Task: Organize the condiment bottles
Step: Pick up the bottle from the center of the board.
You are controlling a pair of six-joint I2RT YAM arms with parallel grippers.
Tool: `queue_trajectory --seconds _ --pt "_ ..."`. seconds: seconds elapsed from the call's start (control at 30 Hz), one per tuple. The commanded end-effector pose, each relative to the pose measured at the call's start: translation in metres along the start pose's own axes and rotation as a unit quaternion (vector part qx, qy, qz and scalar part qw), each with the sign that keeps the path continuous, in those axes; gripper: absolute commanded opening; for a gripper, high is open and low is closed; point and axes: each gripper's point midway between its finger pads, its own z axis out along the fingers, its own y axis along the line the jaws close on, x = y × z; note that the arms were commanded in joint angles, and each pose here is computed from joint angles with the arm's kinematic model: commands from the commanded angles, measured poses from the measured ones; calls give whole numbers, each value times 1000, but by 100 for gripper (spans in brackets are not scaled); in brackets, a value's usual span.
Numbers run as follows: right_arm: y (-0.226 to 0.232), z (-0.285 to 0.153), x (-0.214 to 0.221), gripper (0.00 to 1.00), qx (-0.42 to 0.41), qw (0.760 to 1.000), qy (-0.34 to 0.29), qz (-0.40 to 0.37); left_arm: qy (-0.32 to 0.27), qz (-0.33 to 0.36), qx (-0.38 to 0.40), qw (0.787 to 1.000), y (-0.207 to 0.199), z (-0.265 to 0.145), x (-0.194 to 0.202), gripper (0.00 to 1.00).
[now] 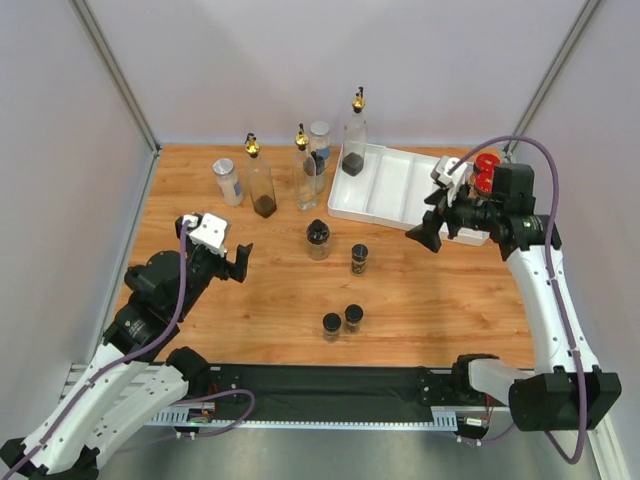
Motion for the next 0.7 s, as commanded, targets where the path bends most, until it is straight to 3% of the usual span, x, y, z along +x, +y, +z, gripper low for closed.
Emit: queue_trajectory --seconds 0.0,0.27,0.67 --pt "-5 14 -24 100 1 998 8 -61 21 10 -25 999 9 -6 17 100" --pt "-2 60 -67 100 -35 993 0 -115 45 20 -53 997 18 -11 41 100" --pt "0 113 -85 100 -42 987 -4 -155 57 26 -65 996 21 -12 54 100"
